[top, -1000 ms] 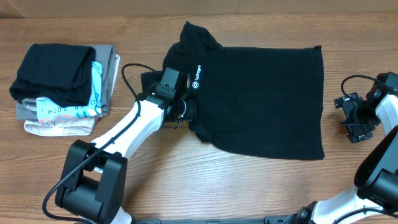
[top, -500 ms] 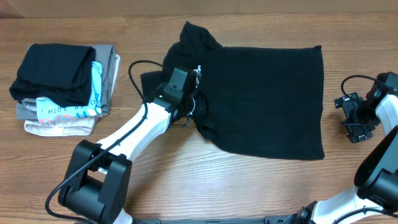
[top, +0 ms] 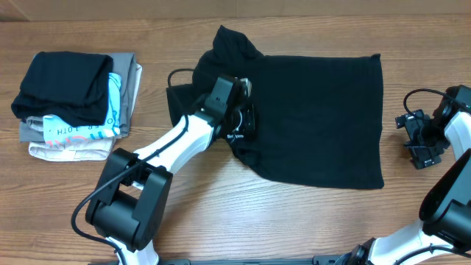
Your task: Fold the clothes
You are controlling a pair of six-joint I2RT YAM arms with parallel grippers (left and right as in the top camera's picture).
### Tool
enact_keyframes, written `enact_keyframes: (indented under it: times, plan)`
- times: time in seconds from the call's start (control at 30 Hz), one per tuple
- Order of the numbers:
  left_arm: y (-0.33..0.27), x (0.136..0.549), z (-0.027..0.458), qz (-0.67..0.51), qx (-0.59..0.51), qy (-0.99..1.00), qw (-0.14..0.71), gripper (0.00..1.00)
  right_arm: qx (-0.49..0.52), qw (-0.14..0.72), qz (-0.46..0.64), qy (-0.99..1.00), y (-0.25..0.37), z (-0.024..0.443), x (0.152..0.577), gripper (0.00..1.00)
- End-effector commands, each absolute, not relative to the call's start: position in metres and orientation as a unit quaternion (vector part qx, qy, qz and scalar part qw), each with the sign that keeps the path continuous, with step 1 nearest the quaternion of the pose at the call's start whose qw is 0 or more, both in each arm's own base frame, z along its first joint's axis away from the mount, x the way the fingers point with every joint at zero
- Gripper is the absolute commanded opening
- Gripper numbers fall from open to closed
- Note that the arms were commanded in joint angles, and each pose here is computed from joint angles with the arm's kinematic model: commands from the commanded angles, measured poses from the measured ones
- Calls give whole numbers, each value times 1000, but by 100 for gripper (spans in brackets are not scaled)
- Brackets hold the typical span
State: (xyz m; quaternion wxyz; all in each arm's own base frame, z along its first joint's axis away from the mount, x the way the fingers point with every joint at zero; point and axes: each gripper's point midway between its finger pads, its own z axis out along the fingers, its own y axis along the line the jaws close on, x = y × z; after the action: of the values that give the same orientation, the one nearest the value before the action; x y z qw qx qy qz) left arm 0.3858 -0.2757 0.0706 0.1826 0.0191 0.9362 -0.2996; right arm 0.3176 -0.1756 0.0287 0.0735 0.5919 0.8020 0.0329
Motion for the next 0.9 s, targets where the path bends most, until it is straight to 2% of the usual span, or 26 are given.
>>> enact_keyframes:
  times: [0.0,0.2,0.33,0.43,0.7,0.87]
  plan:
    - [-287,395,101,-312,50,928,196,28,591,81,35,802,-177,32,323,100]
    - [-220,382,113,-138,30,975,169,29,591,81,35,802,-177,32,323,100]
    - [-194,355,125,-88,51,985,141,30,591,81,35,802,-177,32,323,100]
    - [-180,336,116,-56,55,991,106,32,591,81,35,802,-177,32,323,100]
    - [-179,318,58,-72,56,992,85,34,591,81,35,802,-177,32,323,100]
    - [-190,323,45,-104,58,987,107,34,591,81,35,802,-177,32,323,100]
